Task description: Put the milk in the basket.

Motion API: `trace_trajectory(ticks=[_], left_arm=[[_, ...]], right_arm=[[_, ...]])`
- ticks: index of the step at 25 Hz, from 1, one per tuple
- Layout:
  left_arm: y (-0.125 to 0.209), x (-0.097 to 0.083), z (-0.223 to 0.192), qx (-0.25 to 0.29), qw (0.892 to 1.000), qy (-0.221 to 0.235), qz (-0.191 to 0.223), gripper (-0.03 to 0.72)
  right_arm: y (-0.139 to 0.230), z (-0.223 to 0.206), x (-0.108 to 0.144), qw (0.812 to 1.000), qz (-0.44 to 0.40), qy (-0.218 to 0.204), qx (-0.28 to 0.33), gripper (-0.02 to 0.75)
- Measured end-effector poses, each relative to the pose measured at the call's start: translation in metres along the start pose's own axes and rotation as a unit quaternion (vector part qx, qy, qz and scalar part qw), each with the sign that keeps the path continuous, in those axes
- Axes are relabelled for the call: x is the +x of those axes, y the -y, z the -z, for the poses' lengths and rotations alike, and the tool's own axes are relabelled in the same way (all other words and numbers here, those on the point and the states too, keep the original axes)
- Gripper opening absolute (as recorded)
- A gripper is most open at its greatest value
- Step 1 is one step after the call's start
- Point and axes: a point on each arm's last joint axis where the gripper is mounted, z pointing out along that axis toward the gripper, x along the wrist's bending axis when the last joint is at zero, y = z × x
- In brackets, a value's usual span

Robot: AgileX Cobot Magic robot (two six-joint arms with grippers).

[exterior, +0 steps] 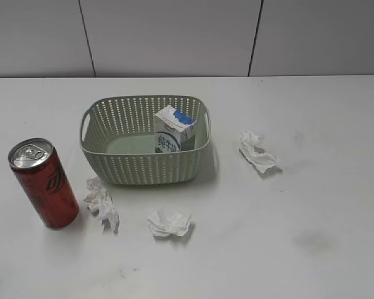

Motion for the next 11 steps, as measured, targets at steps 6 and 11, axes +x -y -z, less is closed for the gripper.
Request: trace_trajectory(ticks=[6,11], left_arm=[[0.0000,0.0000,0.0000,0.000,1.000,0.000,0.000,0.235],[0.0000,0.0000,0.0000,0.000,1.000,0.000,0.000,0.235]], right_arm=[[0.0039,0.0084,-0.0005,0.999,-0.016,0.032,-0.036,0.597],[0.0040,0.0086,-0.0005,0.999,-0.017,0.033,-0.037,0.596]])
